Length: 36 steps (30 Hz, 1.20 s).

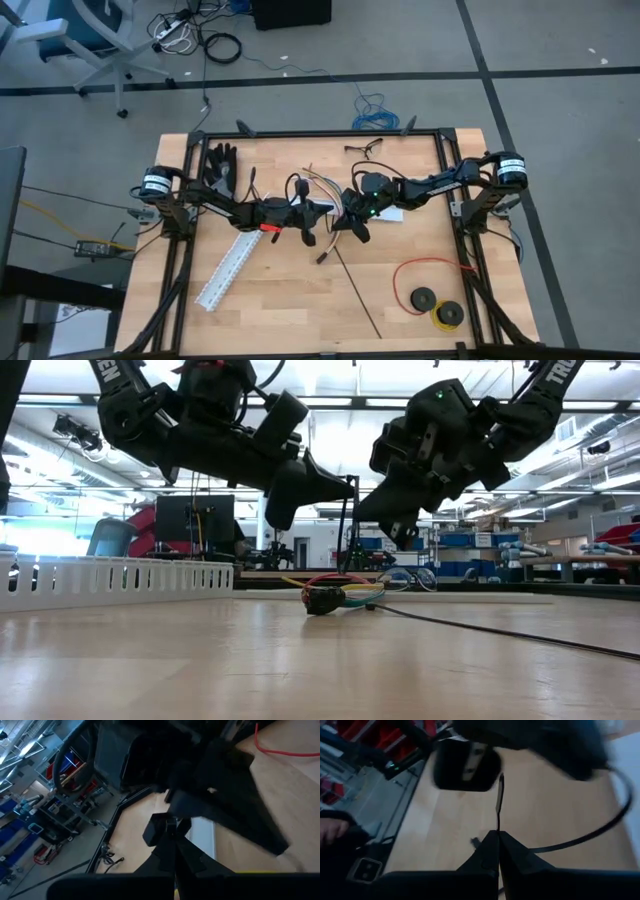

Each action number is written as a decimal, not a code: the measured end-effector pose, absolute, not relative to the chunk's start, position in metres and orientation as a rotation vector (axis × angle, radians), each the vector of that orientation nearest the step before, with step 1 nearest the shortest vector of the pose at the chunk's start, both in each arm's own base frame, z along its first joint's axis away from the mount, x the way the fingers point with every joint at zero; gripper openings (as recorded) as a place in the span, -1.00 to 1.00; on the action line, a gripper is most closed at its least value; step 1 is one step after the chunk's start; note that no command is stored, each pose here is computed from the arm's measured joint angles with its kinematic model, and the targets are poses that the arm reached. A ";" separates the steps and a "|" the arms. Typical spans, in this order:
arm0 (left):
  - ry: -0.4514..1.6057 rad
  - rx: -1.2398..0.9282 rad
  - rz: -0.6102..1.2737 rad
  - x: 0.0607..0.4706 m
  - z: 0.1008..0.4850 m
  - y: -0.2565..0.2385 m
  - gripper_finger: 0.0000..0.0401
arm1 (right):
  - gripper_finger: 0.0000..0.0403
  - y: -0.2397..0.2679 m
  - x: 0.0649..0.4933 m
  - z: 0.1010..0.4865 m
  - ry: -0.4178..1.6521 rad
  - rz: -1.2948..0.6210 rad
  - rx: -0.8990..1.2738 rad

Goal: Ziptie cables
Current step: Wrap the cables together using a black zip tie

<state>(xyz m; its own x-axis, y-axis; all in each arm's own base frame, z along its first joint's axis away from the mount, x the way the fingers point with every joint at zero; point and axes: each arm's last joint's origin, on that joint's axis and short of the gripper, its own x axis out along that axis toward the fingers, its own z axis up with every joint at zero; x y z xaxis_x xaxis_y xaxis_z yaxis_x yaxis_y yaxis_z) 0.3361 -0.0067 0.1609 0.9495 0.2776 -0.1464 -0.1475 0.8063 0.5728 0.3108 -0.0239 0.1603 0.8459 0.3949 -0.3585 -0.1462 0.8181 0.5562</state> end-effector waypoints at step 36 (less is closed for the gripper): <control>0.279 0.614 0.161 0.348 0.167 -0.019 -1.00 | -1.00 -0.021 0.311 0.157 0.508 0.309 0.570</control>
